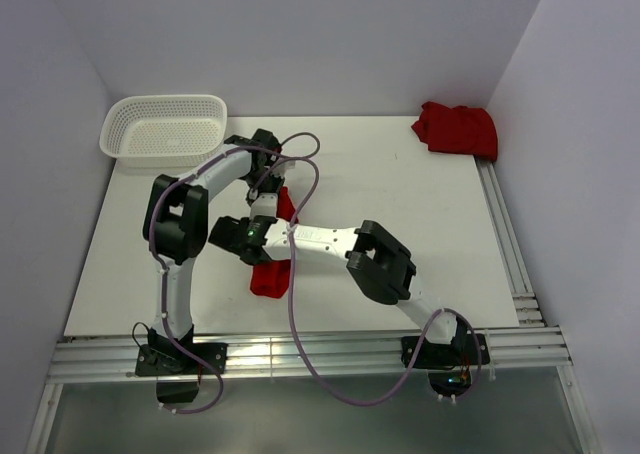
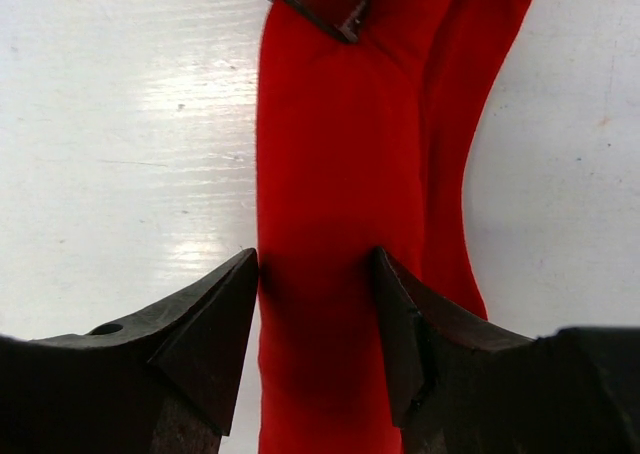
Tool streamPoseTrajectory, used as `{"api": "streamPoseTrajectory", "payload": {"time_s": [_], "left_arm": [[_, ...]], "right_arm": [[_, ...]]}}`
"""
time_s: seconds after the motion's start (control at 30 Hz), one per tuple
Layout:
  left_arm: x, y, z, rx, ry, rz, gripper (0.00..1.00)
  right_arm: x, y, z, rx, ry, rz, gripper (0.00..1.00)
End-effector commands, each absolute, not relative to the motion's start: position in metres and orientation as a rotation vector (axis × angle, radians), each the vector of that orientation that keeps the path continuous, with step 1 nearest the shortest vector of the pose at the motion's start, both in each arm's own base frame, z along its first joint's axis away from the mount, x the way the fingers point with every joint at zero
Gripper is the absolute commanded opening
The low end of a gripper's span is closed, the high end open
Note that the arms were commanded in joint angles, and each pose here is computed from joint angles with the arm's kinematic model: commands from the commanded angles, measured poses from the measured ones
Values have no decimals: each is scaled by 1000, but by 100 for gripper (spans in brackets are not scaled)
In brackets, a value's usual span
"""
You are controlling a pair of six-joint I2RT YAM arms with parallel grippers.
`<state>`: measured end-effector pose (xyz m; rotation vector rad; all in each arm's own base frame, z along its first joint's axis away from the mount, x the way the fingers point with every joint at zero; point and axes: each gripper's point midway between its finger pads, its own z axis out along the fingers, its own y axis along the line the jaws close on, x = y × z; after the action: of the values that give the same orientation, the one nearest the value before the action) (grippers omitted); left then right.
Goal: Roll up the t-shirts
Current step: Roll the tshirt
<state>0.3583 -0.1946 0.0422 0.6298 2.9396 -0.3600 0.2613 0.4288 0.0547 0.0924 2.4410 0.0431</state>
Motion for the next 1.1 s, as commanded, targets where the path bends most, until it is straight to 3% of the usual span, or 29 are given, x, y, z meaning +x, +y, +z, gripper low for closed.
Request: {"api": "streamPoseTrajectory", "payload": {"time_s": [0.0, 0.2, 0.23, 0.43, 0.77, 1.07], "left_arm": [[361, -183, 27, 631, 2982, -246, 12], [362, -191, 32, 651, 2968, -321, 42], [363, -194, 35, 652, 2962, -337, 51], [373, -213, 69, 742, 2856, -562, 69], [385, -211, 130, 759, 2679, -854, 75], [366, -178, 99, 702, 2709, -904, 74]], "right_arm": [[248, 417, 27, 78, 2491, -21, 57], [237, 406, 2, 88, 2533, -36, 57], [235, 406, 0, 91, 2540, -31, 55], [230, 409, -6, 118, 2565, 125, 39], [232, 401, -7, 254, 2602, 471, 32], [233, 403, -7, 403, 2563, 836, 31]]}}
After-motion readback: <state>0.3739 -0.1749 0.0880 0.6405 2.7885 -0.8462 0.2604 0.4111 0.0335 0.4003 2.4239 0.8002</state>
